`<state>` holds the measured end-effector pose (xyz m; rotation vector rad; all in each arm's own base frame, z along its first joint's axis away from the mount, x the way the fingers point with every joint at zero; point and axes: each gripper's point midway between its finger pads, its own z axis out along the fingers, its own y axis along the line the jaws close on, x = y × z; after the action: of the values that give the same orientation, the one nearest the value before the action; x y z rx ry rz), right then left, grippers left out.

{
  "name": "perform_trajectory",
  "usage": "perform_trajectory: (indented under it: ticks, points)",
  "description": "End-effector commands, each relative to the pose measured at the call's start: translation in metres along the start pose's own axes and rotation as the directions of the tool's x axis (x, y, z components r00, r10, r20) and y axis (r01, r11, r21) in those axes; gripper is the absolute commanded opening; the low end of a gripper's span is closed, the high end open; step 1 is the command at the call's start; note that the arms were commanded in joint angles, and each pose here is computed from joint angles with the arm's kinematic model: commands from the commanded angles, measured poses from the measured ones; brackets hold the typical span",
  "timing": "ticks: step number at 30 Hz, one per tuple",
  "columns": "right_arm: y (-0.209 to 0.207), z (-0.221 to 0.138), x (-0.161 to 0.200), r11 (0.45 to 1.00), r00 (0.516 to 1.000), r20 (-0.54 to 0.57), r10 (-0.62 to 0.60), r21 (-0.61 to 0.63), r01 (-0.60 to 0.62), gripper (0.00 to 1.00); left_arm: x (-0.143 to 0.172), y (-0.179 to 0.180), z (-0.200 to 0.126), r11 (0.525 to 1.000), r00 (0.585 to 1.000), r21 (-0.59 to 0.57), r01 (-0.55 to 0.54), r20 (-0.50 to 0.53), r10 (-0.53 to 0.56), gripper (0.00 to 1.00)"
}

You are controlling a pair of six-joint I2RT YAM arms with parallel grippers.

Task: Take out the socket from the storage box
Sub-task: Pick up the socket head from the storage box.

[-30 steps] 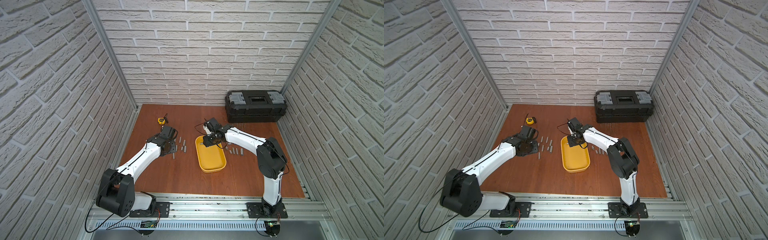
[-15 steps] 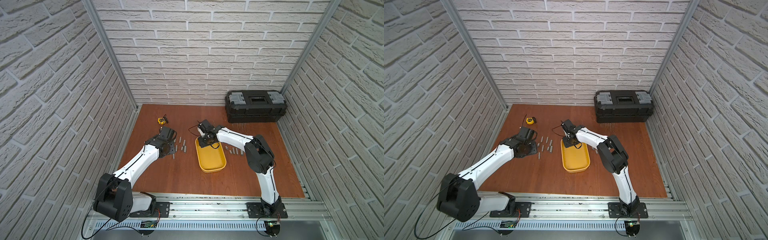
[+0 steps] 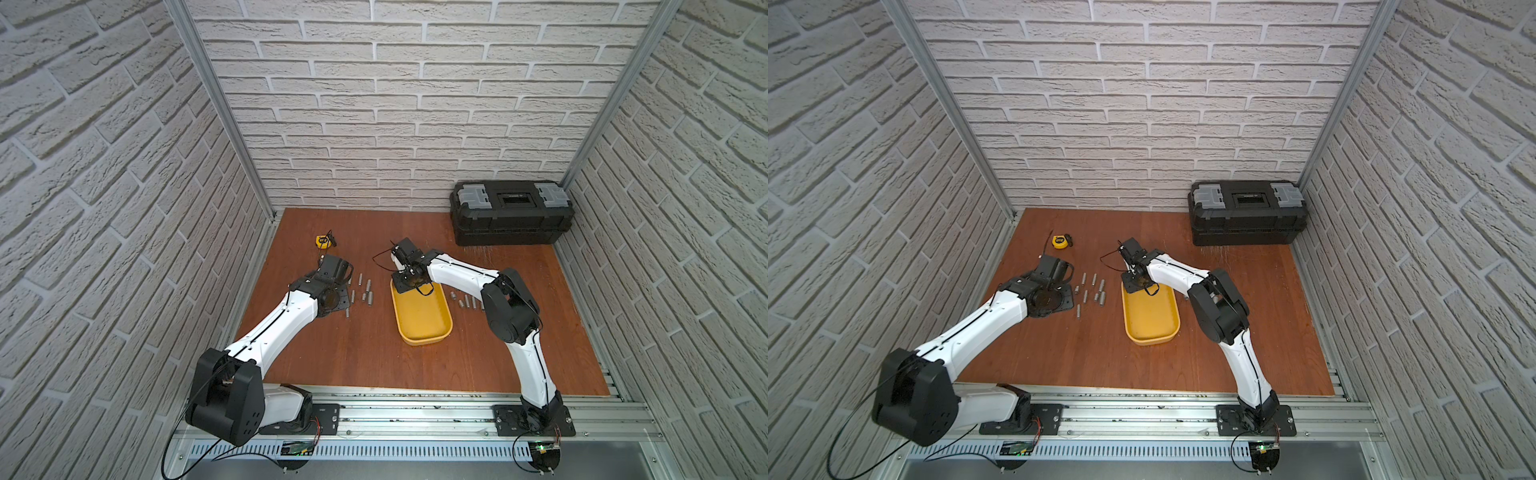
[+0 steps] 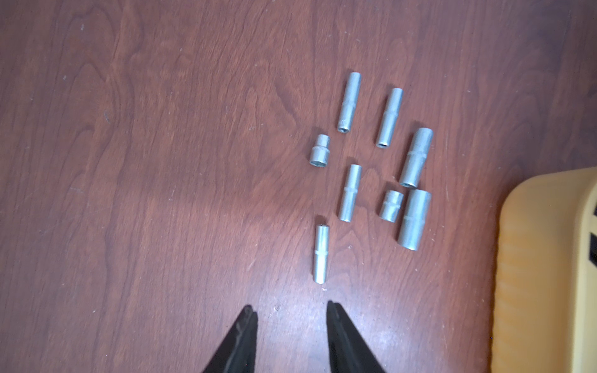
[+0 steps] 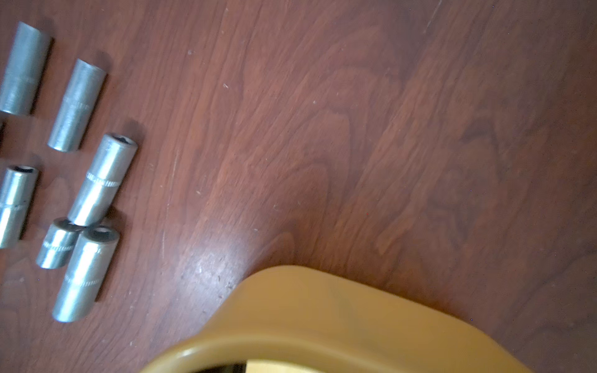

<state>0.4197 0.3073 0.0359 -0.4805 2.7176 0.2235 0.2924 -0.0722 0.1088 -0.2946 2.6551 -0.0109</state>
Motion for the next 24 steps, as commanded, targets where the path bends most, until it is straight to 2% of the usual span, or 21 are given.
perform_trajectory:
  ticks: [1,10,16,24]
  points:
    - [0.002,0.006,0.004,1.000,1.000,-0.018,-0.016,0.016,0.017,0.36,0.004,0.007,-0.003,1.000,1.000,-0.013,0.015,0.004,-0.015,0.40]
    - [-0.001,0.007,0.010,0.999,0.999,-0.038,-0.029,0.030,0.030,0.24,0.002,0.007,-0.004,1.000,1.000,-0.011,0.018,0.009,-0.018,0.40]
    - [-0.001,0.006,0.011,0.999,0.999,-0.043,-0.029,0.028,0.030,0.20,0.003,0.006,-0.004,1.000,1.000,-0.010,0.017,0.007,-0.017,0.40]
    - [0.001,-0.027,0.000,1.000,1.000,0.013,-0.024,0.011,0.024,0.18,0.001,0.006,-0.007,1.000,1.000,-0.005,0.019,0.017,-0.019,0.40]
